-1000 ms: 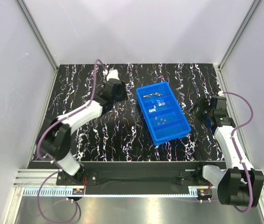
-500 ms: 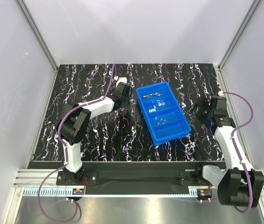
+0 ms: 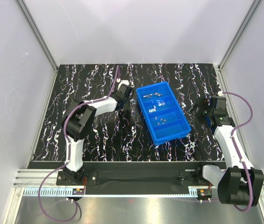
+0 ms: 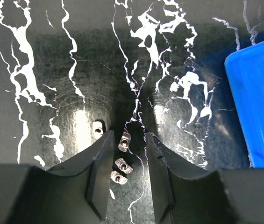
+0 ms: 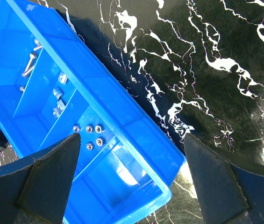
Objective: Sort the screws and nuts into containers
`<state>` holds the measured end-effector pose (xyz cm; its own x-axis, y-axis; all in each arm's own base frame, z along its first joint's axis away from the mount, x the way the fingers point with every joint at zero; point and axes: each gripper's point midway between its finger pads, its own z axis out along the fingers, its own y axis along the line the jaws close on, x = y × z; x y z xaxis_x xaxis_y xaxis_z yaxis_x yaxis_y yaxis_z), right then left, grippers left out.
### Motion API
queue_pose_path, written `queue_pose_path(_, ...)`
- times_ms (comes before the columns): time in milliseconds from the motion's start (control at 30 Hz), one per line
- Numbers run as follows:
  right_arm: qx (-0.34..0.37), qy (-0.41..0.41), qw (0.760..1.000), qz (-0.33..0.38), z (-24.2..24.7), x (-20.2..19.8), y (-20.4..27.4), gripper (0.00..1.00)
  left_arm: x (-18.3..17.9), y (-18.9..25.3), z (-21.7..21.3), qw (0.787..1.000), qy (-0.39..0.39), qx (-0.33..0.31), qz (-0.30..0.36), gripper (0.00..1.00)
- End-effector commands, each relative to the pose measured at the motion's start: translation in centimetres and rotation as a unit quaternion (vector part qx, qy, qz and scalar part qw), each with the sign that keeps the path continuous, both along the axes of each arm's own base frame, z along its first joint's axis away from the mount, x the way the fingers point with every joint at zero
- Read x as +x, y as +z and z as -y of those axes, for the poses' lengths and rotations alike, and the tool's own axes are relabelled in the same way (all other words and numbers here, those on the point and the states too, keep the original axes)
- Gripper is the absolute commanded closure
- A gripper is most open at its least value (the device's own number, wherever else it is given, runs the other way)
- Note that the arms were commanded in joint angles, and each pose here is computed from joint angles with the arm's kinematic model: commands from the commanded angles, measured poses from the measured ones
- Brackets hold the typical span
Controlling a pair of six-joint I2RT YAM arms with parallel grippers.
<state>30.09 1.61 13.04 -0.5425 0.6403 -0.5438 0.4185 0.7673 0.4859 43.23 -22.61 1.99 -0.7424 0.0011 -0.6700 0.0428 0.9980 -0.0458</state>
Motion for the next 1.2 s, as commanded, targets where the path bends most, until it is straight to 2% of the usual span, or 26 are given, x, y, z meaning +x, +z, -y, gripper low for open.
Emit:
queue_pose_path(0, -0.004, 0.005, 1.000, 0.019, 0.0, 0.6, 1.0, 0.00, 1.3, 0.8, 0.7, 1.000, -0.002, -0.007, 0.018, 0.64)
queue_pose_path(133, -0.006, 0.004, 1.000, 0.020, 0.0, 0.5, 1.1, 0.00, 0.9, 0.3, 0.3, 1.000, 0.003, -0.002, 0.010, 0.70)
queue_pose_path(200, -0.007, 0.003, 1.000, 0.021, 0.1, 0.5, 1.1, 0.00, 0.7, 0.3, 0.3, 1.000, 0.004, -0.002, 0.011, 0.78)
queue_pose_path(467, -0.004, 0.004, 1.000, 0.021, -0.1, 0.4, 1.1, 0.00, 0.1, 0.3, 0.0, 1.000, 0.005, -0.010, 0.017, 0.95)
queue_pose_path(567, -0.005, 0.003, 1.000, 0.023, 0.0, 0.5, 1.3, 0.00, 0.0, 1.6, 0.3, 0.999, 0.001, -0.030, 0.031, 0.95)
queue_pose_path(800, -0.006, -0.001, 1.000, 0.022, 0.1, 0.5, 1.3, 0.00, -0.8, 10.2, 1.7, 0.987, -0.016, -0.115, 0.110, 0.95)
queue_pose_path(900, 0.000, 0.000, 1.000, 0.018, -0.1, 0.6, 1.0, 0.00, -2.6, 13.2, 2.9, 0.980, -0.036, -0.145, 0.133, 0.94)
queue_pose_path(1000, 0.002, -0.001, 1.000, 0.015, -0.1, 0.5, 0.9, 0.00, -4.4, 16.4, 6.1, 0.967, -0.080, -0.180, 0.161, 0.94)
queue_pose_path(1167, -0.011, -0.018, 1.000, 0.013, 0.6, 0.1, 0.9, 0.00, -8.5, 18.6, 14.0, 0.944, -0.178, -0.217, 0.172, 0.94)
